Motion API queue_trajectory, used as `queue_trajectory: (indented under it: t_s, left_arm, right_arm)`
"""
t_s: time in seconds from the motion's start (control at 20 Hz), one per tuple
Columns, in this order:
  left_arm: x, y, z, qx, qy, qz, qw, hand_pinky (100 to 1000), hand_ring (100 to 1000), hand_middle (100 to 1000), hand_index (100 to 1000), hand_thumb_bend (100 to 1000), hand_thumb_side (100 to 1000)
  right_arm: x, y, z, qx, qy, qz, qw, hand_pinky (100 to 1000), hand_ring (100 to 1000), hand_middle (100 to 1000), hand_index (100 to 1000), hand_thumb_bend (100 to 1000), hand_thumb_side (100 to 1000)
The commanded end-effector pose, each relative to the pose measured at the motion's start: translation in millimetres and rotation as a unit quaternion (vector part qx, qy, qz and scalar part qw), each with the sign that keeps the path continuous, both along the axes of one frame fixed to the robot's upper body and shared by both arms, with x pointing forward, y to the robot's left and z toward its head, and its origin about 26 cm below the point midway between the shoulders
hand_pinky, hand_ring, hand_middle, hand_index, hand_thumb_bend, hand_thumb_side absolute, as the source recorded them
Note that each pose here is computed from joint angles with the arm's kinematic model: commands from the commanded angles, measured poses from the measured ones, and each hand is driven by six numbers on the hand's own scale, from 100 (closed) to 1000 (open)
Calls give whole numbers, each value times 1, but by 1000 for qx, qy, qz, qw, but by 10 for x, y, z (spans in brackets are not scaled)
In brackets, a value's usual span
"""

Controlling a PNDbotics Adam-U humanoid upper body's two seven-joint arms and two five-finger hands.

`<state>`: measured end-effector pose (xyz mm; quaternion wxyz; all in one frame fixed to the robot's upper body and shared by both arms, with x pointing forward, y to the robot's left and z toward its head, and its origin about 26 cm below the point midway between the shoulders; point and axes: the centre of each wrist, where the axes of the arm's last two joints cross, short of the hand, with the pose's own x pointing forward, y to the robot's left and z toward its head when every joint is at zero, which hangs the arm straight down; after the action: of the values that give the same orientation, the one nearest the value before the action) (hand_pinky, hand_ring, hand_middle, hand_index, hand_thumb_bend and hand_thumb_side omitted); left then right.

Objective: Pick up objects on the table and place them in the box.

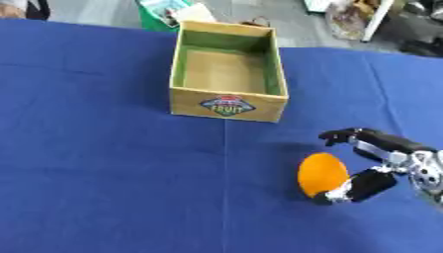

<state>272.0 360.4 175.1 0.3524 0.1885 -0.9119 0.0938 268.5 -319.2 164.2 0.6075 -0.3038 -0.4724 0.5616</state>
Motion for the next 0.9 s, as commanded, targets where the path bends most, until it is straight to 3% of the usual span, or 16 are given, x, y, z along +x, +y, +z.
queue_trajectory:
  t_s: [0.05, 0.55, 0.9]
  left_arm:
    - [-18, 5, 120, 16, -17, -3, 1000, 468, 348, 413, 643, 100, 795]
    - [-17, 3, 121, 15, -17, -3, 1000, 468, 348, 413, 643, 100, 796]
    - [-20, 7, 119, 14, -16, -1, 1000, 468, 348, 413, 643, 100, 796]
  right_arm:
    - [-5, -15, 120, -11, -15, 2, 1000, 919, 918, 727, 876, 591, 448]
    - [-16, 9, 70, 3, -2, -2, 1000, 864, 844, 528, 736, 437, 447]
    - [5, 3, 114, 46, -24, 2, 999, 743, 735, 441, 655, 105, 420]
